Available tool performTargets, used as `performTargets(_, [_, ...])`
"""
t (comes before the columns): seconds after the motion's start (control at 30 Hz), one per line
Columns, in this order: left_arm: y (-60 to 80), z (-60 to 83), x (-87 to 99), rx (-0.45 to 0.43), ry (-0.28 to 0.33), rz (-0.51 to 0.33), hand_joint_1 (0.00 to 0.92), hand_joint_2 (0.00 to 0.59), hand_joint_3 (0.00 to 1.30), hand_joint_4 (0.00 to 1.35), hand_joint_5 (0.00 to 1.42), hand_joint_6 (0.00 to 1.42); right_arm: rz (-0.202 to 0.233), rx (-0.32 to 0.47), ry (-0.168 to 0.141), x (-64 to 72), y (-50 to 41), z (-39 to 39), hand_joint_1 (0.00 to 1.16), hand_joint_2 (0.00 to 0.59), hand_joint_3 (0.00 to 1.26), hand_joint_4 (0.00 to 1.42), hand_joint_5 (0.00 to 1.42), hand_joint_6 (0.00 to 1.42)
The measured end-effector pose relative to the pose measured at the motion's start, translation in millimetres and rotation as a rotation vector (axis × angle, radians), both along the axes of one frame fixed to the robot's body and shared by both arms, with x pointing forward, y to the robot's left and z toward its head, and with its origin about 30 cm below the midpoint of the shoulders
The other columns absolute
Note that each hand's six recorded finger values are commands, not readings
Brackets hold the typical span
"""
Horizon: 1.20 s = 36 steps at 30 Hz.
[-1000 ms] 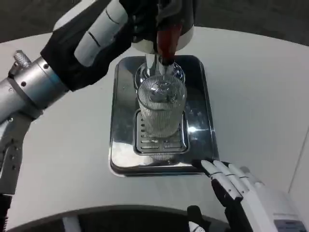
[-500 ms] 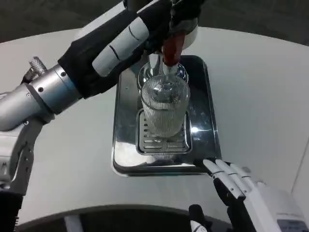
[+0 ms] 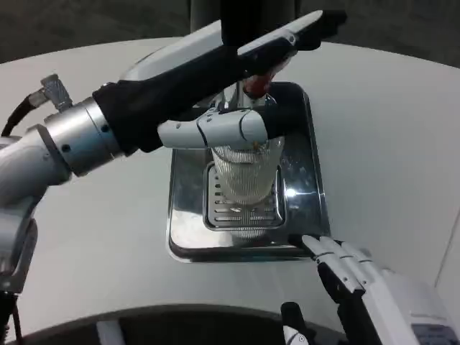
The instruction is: Grasp the cup under the faucet to collect the drink, then remove the cup.
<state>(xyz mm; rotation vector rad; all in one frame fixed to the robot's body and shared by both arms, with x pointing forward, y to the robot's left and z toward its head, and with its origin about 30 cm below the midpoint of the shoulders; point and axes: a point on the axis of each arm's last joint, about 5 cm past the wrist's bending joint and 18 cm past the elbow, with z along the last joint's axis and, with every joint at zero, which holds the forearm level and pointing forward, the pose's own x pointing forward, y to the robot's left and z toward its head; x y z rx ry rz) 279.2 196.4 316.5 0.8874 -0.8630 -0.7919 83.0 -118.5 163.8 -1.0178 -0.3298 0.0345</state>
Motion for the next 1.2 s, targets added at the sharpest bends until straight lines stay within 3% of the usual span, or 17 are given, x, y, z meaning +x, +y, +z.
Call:
performTargets(0.27, [-0.1, -2.2, -6.2, 0.068, -0.123, 0.017, 0.000, 0.148, 0.00, 0.00, 0.04, 0.04, -0.020, 0.011, 0.030, 2.9, -0.8, -2.0, 0.40, 0.458, 0.11, 0.10, 0.11, 0.18])
performTargets(0.53, [0.6, -5.0, -12.6, 0.082, -0.158, 0.027, 0.000, 0.151, 0.00, 0.00, 0.04, 0.03, -0.075, 0.050, 0.054, 12.8, -3.0, -3.7, 0.45, 0.364, 0.04, 0.04, 0.06, 0.17])
performTargets(0.63, [1.3, -6.7, -13.8, 0.091, -0.170, 0.033, 0.000, 0.151, 0.00, 0.00, 0.04, 0.03, -0.102, 0.111, 0.043, 28.6, 1.2, -0.6, 0.47, 0.333, 0.01, 0.01, 0.03, 0.15])
performTargets(0.7, [0.7, -7.4, -14.6, 0.093, -0.174, 0.029, 0.000, 0.152, 0.00, 0.00, 0.04, 0.03, -0.093, 0.127, 0.019, 35.4, 2.3, 2.6, 0.47, 0.327, 0.00, 0.00, 0.00, 0.13])
performTargets(0.83, [1.1, -7.5, -15.2, 0.088, -0.179, 0.031, 0.000, 0.155, 0.00, 0.00, 0.03, 0.03, -0.105, 0.201, 0.066, 48.3, 2.8, -0.4, 0.49, 0.295, 0.00, 0.00, 0.00, 0.11])
performTargets(1.2, [1.1, -7.8, -15.4, 0.078, -0.183, 0.035, 0.000, 0.157, 0.00, 0.00, 0.03, 0.03, -0.077, 0.291, 0.032, 77.5, 9.7, 5.2, 0.50, 0.269, 0.00, 0.00, 0.00, 0.11])
